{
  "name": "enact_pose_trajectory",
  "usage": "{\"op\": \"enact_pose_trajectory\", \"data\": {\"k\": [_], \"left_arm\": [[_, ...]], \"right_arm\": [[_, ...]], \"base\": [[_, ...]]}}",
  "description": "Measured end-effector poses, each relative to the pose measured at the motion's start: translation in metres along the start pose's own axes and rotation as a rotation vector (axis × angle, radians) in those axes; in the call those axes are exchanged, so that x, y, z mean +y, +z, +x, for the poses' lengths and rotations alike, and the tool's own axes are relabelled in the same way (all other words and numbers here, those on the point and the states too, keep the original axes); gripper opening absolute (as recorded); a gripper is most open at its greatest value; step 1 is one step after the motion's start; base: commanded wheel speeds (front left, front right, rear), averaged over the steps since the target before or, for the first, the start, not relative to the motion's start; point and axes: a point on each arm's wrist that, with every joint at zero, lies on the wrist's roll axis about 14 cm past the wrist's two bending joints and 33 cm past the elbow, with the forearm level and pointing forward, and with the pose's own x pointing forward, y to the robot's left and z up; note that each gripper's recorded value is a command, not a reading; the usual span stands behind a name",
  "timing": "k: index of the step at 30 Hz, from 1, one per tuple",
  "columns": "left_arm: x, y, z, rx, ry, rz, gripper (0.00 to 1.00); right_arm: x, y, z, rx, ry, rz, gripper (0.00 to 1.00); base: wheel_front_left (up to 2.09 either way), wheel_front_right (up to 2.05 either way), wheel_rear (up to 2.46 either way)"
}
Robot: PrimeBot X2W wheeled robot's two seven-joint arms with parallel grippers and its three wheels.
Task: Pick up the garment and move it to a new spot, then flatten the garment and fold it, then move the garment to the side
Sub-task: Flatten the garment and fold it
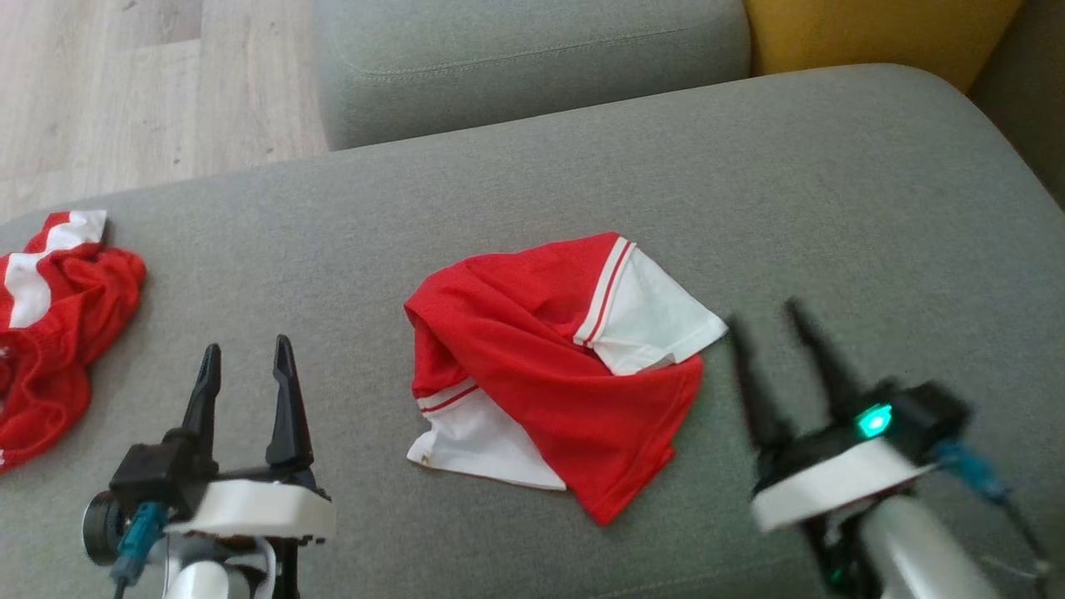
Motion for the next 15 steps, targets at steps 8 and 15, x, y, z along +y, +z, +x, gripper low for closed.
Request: {"op": "enact_pose_trajectory", "data": {"k": [8,15], "left_arm": [[0.011,0.001,-0.004,-0.001,0.034,0.0,1.0],[0.026,-0.002,-0.013,0.011,0.084,0.002,1.0]], "right_arm": [[0.065,-0.112,-0.05,0.571,0.256,0.077,1.0],[0.075,-0.144,-0.052,0.8,0.324,0.03,1.0]], "base": [[0.0,0.0,0.0],[0.0,0.0,0.0]]}}
